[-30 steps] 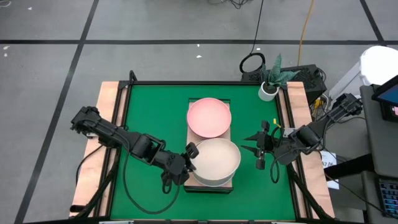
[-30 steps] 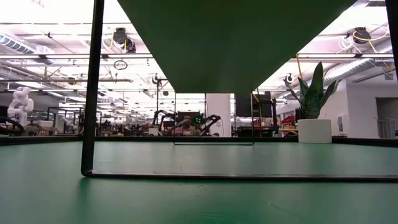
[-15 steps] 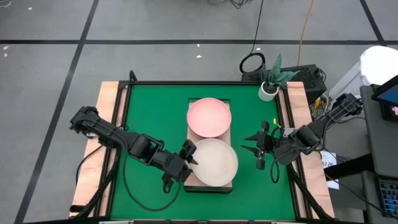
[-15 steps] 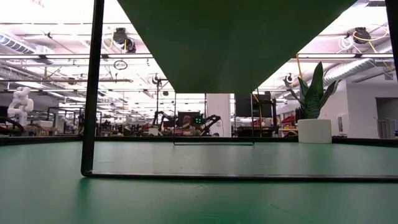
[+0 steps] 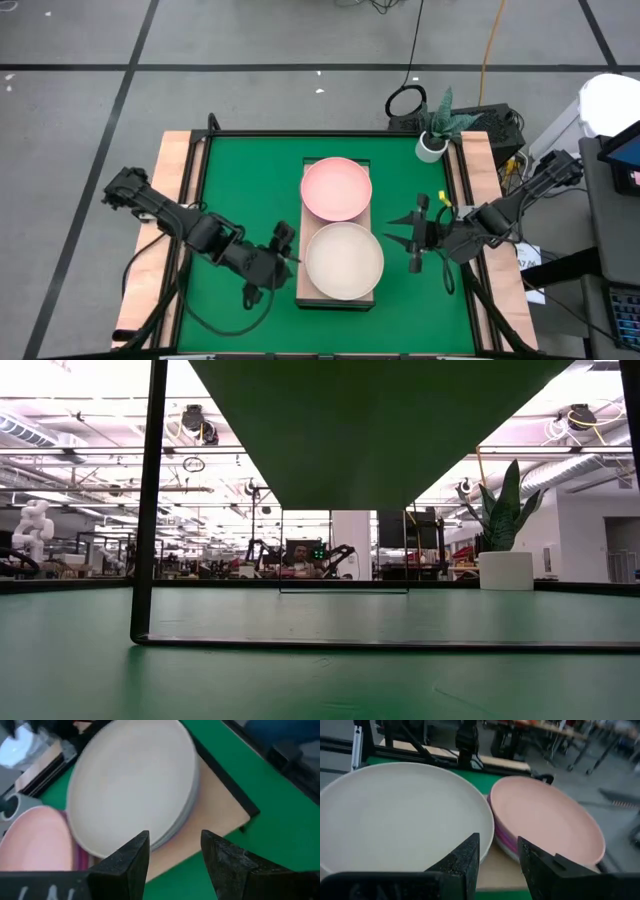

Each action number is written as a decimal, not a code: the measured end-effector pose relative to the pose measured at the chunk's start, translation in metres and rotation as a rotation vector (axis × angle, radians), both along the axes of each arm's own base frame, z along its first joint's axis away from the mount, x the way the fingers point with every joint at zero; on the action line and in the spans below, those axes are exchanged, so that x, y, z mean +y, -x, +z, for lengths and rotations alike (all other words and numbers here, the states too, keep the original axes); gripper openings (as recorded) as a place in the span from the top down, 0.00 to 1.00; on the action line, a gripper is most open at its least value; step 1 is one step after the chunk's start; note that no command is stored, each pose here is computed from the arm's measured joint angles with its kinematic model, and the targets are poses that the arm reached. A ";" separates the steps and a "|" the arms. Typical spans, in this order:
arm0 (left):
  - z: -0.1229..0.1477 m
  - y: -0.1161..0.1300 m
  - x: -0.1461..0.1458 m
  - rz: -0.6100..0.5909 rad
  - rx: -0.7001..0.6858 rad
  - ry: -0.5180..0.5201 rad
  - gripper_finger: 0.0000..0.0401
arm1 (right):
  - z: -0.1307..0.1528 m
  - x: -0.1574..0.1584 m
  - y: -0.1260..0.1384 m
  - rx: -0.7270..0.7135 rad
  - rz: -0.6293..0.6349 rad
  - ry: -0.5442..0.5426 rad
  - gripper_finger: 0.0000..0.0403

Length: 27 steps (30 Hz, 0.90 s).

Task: Place and stack plates onto a shelf
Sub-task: Return to Home Position

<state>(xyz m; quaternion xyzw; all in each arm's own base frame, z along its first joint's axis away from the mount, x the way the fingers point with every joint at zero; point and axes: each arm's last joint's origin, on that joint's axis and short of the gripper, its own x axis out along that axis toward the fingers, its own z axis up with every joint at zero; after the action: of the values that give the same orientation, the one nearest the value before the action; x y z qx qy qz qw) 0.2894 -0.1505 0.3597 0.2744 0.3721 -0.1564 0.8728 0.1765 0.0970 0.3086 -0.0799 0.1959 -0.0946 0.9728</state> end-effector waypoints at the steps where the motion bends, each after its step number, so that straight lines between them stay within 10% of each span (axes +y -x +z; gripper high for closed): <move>1: 0.003 0.002 0.002 0.014 -0.008 0.013 0.54 | -0.002 0.000 -0.001 -0.006 0.010 0.027 0.71; 12: -0.009 0.066 0.053 0.185 -0.208 0.118 0.74 | -0.004 -0.017 -0.009 -0.076 0.051 0.267 0.77; 19: -0.030 0.115 0.078 0.263 -0.480 0.298 0.89 | -0.004 -0.039 -0.006 -0.094 0.142 0.211 0.98; 27: -0.070 0.143 0.094 0.320 -0.590 0.348 0.98 | -0.026 -0.056 0.008 -0.105 0.094 0.188 0.99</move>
<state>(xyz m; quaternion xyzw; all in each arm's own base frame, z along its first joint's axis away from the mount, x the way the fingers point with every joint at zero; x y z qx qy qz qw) 0.1467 -0.0568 0.2899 0.0938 0.1109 0.0069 0.9894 0.1690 0.0412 0.2830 -0.1750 0.1310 -0.0707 0.9733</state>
